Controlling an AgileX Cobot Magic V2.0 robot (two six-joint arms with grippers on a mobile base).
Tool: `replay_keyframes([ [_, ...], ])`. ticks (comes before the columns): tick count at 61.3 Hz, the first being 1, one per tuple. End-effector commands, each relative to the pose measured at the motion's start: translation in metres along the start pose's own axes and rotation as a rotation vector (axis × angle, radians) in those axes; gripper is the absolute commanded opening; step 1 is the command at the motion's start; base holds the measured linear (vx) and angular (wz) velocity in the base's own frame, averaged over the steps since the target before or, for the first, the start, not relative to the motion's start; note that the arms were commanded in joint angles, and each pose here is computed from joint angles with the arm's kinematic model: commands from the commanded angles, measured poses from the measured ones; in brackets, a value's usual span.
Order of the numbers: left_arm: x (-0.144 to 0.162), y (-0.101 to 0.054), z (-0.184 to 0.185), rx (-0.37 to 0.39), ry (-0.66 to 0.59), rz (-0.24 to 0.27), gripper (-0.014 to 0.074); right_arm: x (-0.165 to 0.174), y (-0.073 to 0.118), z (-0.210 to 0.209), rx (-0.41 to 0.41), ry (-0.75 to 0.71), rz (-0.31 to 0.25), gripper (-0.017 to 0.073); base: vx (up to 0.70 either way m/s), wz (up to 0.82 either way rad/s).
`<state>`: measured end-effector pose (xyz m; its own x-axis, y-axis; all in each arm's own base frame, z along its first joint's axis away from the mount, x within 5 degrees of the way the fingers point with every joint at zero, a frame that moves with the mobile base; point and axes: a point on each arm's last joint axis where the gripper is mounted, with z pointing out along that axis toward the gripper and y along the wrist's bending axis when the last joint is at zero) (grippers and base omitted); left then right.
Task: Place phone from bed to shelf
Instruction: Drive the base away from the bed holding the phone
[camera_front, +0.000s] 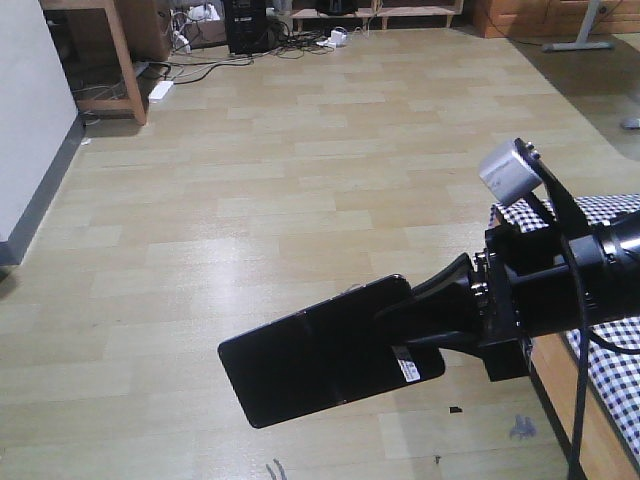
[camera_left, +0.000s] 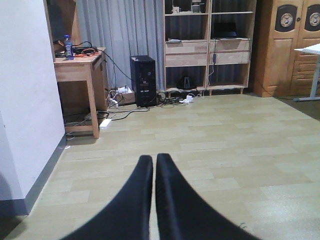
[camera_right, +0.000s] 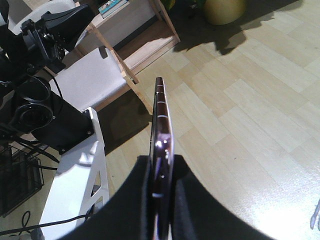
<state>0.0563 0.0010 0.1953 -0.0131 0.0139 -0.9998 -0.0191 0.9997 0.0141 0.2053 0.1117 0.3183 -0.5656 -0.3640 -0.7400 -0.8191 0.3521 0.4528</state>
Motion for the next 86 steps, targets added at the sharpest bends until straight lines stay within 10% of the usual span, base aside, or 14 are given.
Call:
replay_keyframes([
  [1, -0.0152, 0.0001, -0.0021, 0.003, -0.102, -0.019, 0.0001, -0.0097, 0.0174, -0.0076, -0.090, -0.056, -0.023, -0.0002, 0.09, 0.06],
  [86, -0.0152, 0.0001, -0.0021, 0.003, -0.102, -0.019, 0.0001, -0.0098, 0.0174, -0.0076, -0.090, -0.057, -0.023, -0.0002, 0.30, 0.01],
])
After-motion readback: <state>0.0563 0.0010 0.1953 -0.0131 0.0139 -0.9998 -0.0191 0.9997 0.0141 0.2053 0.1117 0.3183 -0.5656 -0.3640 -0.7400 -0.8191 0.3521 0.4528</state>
